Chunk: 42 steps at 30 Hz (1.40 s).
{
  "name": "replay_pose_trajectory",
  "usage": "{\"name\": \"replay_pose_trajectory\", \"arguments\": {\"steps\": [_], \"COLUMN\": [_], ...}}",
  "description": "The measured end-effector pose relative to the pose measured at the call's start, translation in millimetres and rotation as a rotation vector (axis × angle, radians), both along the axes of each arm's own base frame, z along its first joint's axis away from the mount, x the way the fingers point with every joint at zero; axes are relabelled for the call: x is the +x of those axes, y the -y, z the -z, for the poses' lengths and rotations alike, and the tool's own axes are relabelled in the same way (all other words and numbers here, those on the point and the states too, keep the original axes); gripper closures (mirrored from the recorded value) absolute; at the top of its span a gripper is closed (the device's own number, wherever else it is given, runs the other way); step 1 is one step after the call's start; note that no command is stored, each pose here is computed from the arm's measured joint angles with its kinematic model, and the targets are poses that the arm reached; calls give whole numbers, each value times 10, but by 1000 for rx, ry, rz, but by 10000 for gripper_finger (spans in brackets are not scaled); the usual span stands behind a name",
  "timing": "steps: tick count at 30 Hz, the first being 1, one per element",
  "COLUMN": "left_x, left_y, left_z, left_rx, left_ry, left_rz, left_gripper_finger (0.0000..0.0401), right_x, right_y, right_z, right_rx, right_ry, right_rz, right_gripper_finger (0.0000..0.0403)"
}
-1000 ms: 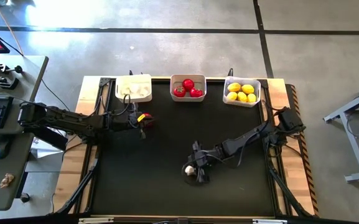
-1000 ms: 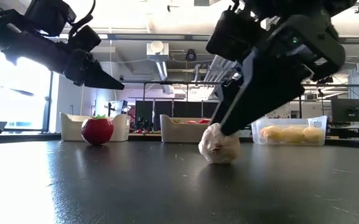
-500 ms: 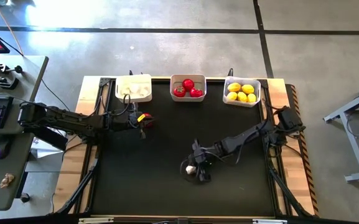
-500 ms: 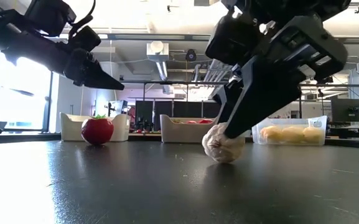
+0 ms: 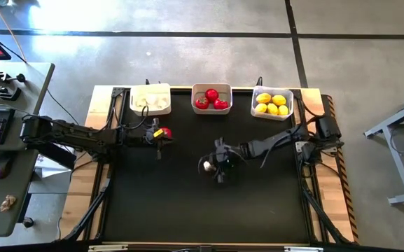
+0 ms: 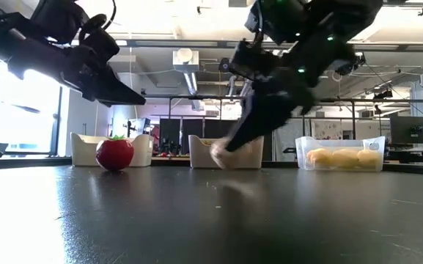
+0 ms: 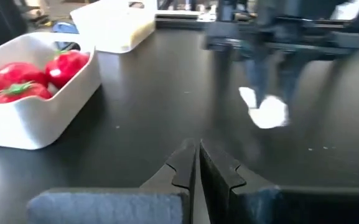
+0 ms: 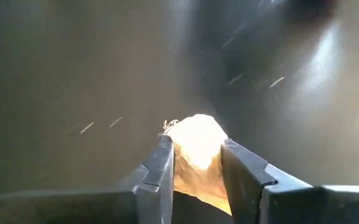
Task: Sort produce into baskets
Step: Put the garlic into the white bin
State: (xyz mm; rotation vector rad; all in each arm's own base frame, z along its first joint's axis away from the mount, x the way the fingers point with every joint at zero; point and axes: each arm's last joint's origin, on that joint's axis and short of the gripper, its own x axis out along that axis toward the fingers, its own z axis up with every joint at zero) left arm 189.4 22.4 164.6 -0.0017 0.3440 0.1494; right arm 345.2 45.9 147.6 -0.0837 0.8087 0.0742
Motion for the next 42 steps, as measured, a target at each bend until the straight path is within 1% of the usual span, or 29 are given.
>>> {"name": "replay_pose_trajectory", "arguments": {"steps": [2, 6, 9, 11, 16, 19, 22, 26, 31, 33, 35, 38, 42], "left_x": [5, 11, 13, 15, 37, 54, 88, 133, 151, 148, 158, 210, 353], "left_y": [13, 39, 50, 50, 90, 110, 126, 141, 141, 141, 134, 118, 92], "left_z": [-9, -17, -21, -29, -95, -150, -226, -335, -510, -569, -619, -713, -833], "left_rx": [14, 65, 82, 77, 87, 123, 137, 178, 251, 289, 324, 340, 353], "left_ry": [8, 9, 11, 21, 90, 130, 156, 192, 339, 393, 411, 430, 443], "left_rz": [18, 43, 34, 31, 36, 14, -8, -1, -2, -4, -7, -11, -17], "left_gripper_finger": [388, 369, 343, 322, 267, 240, 221, 209, 208, 208, 208, 208, 208], "right_x": [64, 213, 289, 311, 325, 334, 339, 337, 316, 306, 295, 287, 336], "right_y": [108, 330, 487, 572, 671, 656, 637, 636, 637, 637, 635, 635, 632], "right_z": [-47, -202, -362, -439, -523, -580, -644, -760, -899, -939, -977, -1034, -1165], "right_rx": [-33, -78, -106, -115, -81, -72, -9, 121, 234, 250, 262, 266, 268], "right_ry": [75, 295, 472, 553, 644, 705, 771, 887, 1027, 1068, 1108, 1158, 1196], "right_rz": [5, 28, 67, 84, 49, 39, 46, 91, 115, 114, 110, 103, 76], "right_gripper_finger": [309, 309, 309, 309, 309, 310, 310, 310, 310, 310, 310, 310, 310]}}
